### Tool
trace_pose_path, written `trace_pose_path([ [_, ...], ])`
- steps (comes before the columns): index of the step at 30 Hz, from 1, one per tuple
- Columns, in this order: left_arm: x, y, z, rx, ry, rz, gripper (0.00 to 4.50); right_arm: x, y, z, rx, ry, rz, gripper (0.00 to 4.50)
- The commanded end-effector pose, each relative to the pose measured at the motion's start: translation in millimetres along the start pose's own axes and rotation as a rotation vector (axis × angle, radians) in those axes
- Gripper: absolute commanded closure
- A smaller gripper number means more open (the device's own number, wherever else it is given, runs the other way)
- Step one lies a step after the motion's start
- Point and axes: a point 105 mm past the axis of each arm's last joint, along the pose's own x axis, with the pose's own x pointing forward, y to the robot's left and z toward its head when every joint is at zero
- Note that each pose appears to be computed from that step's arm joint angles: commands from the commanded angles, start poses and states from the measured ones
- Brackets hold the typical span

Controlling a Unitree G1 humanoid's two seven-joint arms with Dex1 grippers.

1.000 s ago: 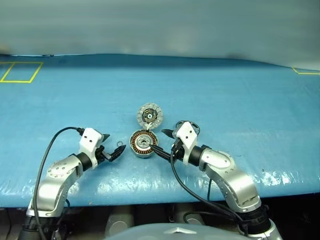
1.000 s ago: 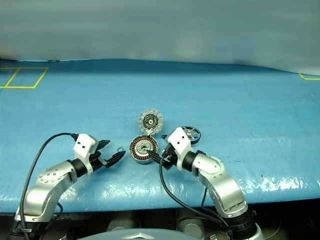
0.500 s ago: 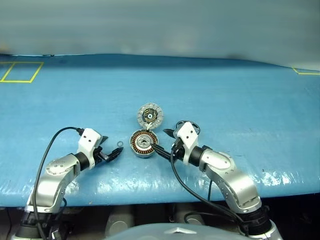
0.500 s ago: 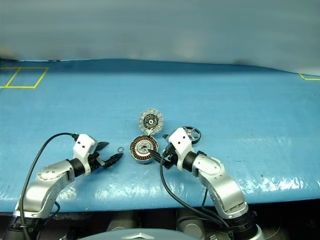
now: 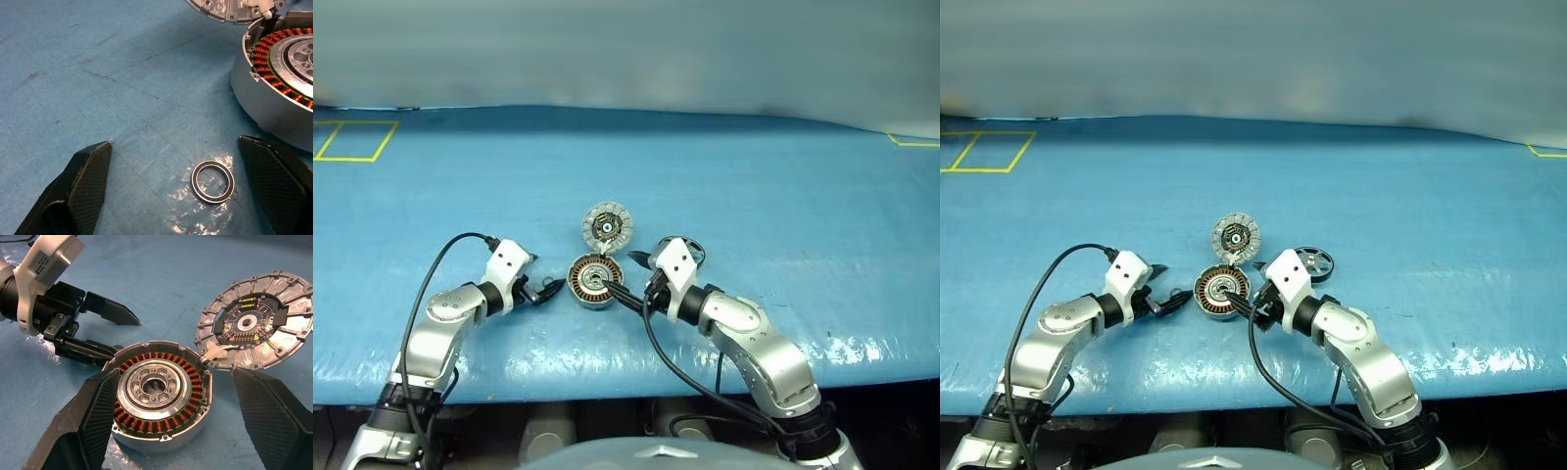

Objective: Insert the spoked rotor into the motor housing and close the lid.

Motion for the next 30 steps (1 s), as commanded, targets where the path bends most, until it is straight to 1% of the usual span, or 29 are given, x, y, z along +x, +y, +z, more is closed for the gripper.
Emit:
trace_pose_path([
  [1,-7.5,-4.1,-18.3,0.004,0.068,-0.012,0.18,-2.4,0.7,14.3,-0.024,-0.055,-0.004,0.61],
  [3,-12.2,-5.2,-25.7,-0.006,0.093,-0.008,0.61,-2.9,0.1,14.3,-0.023,-0.055,-0.008,0.60],
  [5,-15.8,-5.9,-32.7,-0.004,0.121,-0.005,1.21,-3.2,-0.5,14.4,-0.023,-0.055,-0.010,0.60],
  [6,-17.1,-6.2,-35.4,-0.004,0.130,-0.003,1.61,-3.1,-1.0,14.6,-0.023,-0.055,-0.010,0.60],
  [8,-18.1,-5.3,-37.2,-0.017,0.130,0.014,2.23,-2.7,-2.0,14.6,-0.025,-0.054,-0.010,0.60],
  [11,-17.4,-4.7,-37.8,-0.025,0.125,0.028,3.29,-2.1,-3.0,14.3,-0.027,-0.050,-0.008,0.60],
  [12,-17.2,-4.6,-38.1,-0.027,0.124,0.031,3.59,-2.0,-3.4,13.9,-0.028,-0.047,-0.007,0.60],
  [13,-17.0,-4.6,-38.3,-0.027,0.124,0.033,3.77,-1.9,-3.8,13.5,-0.030,-0.044,-0.007,0.60],
  [17,-20.4,-4.9,-38.1,-0.028,0.121,0.034,3.77,-2.2,-3.7,12.0,-0.031,-0.036,-0.008,0.60],
  [20,-27.8,-2.9,-32.7,-0.039,0.093,0.041,3.77,-2.7,-2.6,11.3,-0.030,-0.033,-0.007,0.60],
  [26,-50.9,7.4,-5.5,-0.074,-0.026,0.077,3.77,-2.8,-0.7,11.6,-0.032,-0.033,0.001,0.60],
  [28,-57.1,8.0,0.2,-0.082,-0.042,0.069,3.77,-2.0,-0.4,11.9,-0.035,-0.033,0.006,0.60],
  [30,-61.4,9.4,2.0,-0.078,-0.040,0.071,3.02,-0.7,0.0,12.0,-0.040,-0.032,0.014,0.60],
])
